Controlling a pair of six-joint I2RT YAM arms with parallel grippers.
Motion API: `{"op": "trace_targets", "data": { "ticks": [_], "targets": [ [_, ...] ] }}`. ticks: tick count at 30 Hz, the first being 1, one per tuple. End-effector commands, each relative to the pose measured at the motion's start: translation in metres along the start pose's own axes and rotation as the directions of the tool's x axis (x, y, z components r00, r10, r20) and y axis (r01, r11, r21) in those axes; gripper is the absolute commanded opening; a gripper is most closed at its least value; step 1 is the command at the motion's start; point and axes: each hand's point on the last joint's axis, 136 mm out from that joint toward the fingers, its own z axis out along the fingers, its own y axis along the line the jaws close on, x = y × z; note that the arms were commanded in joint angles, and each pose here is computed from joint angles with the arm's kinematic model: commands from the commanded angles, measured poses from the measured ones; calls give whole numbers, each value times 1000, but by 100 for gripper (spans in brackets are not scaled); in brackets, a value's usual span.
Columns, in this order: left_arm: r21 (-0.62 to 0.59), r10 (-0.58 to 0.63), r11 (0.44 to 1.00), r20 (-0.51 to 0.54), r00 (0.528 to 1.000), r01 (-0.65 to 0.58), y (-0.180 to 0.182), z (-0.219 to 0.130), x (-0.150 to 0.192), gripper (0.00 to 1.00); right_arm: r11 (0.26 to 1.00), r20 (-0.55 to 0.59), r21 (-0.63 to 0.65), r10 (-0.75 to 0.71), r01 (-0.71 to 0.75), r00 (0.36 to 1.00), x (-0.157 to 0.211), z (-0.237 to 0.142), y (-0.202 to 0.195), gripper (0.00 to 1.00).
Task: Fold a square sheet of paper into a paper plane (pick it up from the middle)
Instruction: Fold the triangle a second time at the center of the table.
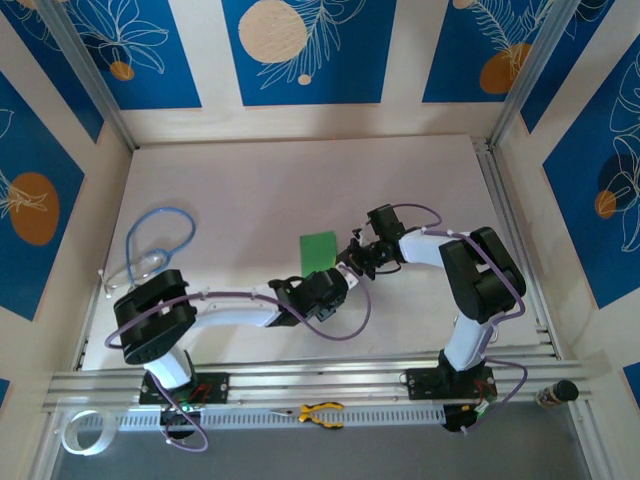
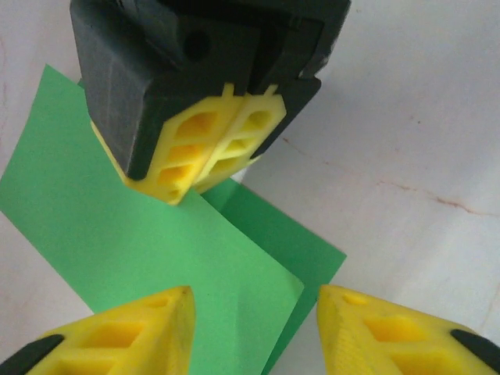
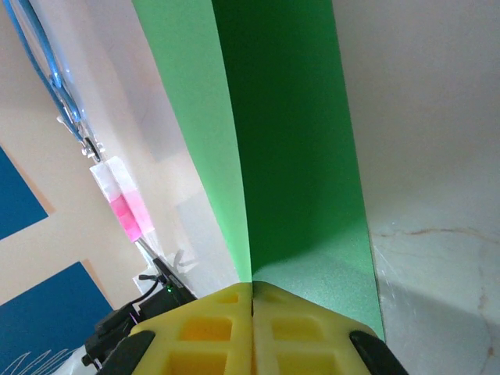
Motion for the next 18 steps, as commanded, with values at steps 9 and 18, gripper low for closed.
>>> {"op": "trace_targets", "data": {
  "ticks": [9, 18],
  "targets": [
    [-21, 5, 1000, 5, 1000, -5, 1, 0, -5, 18, 1000, -21, -20, 17, -17, 1000, 6, -4, 3, 8],
    [-23, 1, 1000, 2, 1000, -1, 1, 0, -8, 1, 1000, -8, -18, 8, -8, 1000, 6, -6, 2, 9]
  ]
}}
